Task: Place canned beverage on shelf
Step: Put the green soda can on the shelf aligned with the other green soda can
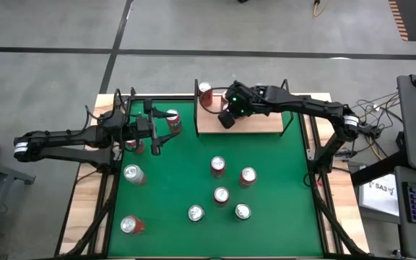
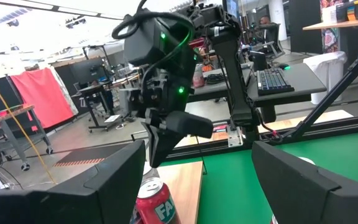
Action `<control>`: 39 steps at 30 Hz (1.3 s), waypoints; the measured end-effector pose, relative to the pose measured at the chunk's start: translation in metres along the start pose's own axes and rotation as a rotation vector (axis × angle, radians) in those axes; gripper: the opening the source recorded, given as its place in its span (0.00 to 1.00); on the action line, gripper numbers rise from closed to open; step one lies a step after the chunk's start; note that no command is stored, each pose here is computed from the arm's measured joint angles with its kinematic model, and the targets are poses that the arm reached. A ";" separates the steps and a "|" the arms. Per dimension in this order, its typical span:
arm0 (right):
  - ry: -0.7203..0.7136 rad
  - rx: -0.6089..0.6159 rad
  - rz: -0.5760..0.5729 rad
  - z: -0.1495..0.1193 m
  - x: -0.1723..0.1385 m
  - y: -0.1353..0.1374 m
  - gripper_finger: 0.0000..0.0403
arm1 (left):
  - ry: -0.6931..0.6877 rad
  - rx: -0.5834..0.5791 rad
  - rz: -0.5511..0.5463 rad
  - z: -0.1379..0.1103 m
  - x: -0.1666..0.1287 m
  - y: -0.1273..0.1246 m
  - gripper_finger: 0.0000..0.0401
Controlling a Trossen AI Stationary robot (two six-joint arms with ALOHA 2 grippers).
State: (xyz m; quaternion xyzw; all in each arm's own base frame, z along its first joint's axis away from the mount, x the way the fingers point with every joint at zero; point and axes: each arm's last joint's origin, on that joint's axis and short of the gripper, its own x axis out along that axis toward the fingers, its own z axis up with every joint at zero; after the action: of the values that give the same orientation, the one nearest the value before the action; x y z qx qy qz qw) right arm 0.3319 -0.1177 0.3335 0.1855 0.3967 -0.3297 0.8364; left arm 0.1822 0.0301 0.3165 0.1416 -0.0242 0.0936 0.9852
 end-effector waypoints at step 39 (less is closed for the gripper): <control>-0.023 0.008 0.005 0.003 0.004 0.000 0.02 | 0.000 0.004 -0.001 0.000 0.000 0.000 0.69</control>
State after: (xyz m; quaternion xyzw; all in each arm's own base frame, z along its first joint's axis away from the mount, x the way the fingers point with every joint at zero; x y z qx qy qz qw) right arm 0.3357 -0.1214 0.3323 0.1859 0.3854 -0.3314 0.8409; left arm 0.1824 0.0301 0.3165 0.1435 -0.0238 0.0934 0.9850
